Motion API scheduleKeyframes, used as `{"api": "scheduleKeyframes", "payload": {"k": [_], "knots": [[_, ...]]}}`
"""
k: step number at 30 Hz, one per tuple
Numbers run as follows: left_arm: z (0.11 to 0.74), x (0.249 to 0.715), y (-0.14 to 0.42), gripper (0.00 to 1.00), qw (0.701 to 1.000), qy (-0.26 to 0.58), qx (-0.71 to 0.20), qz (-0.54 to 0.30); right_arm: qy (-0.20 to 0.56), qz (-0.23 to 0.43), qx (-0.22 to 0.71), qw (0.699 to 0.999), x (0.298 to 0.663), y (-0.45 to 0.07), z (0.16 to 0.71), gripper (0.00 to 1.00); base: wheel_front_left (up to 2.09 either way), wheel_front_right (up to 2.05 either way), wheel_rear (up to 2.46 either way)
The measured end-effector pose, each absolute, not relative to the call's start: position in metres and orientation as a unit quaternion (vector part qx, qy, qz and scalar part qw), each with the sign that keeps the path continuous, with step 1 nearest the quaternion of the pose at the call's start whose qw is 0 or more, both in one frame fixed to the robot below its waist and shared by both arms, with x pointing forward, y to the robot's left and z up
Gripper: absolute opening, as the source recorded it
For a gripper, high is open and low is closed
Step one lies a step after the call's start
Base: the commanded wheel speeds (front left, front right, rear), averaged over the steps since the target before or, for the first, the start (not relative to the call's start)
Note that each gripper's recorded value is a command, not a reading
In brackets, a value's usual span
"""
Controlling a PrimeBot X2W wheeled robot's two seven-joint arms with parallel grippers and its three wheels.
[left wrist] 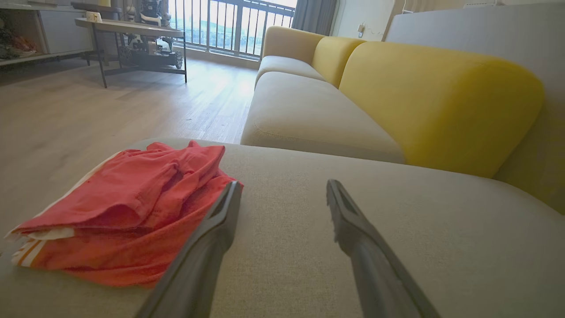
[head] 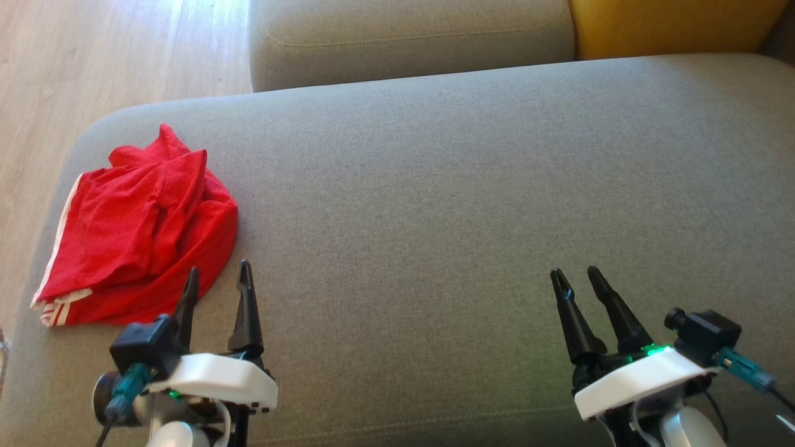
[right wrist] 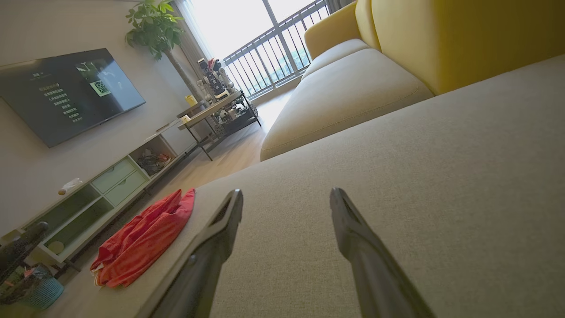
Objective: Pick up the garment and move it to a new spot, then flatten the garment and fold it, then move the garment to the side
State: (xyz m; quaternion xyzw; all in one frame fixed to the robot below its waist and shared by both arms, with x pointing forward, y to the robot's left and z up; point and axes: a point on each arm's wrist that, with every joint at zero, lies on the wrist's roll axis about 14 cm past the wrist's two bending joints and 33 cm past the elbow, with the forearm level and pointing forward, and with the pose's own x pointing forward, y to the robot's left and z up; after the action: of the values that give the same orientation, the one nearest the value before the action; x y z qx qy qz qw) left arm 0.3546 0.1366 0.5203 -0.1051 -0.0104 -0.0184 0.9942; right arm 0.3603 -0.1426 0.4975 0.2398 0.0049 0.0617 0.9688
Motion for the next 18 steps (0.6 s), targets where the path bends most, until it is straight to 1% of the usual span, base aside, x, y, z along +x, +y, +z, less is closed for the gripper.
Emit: {"api": "scheduleKeyframes", "payload": {"k": [18], "knots": [[0.55, 0.351, 0.119, 1.0, 0.995, -0.092, -0.011, -0.049, -0.044, 0.08, 0.138, 0.986, 0.363, -0.14, 0.519, 1.0, 0.0, 0.0, 0.0]]}}
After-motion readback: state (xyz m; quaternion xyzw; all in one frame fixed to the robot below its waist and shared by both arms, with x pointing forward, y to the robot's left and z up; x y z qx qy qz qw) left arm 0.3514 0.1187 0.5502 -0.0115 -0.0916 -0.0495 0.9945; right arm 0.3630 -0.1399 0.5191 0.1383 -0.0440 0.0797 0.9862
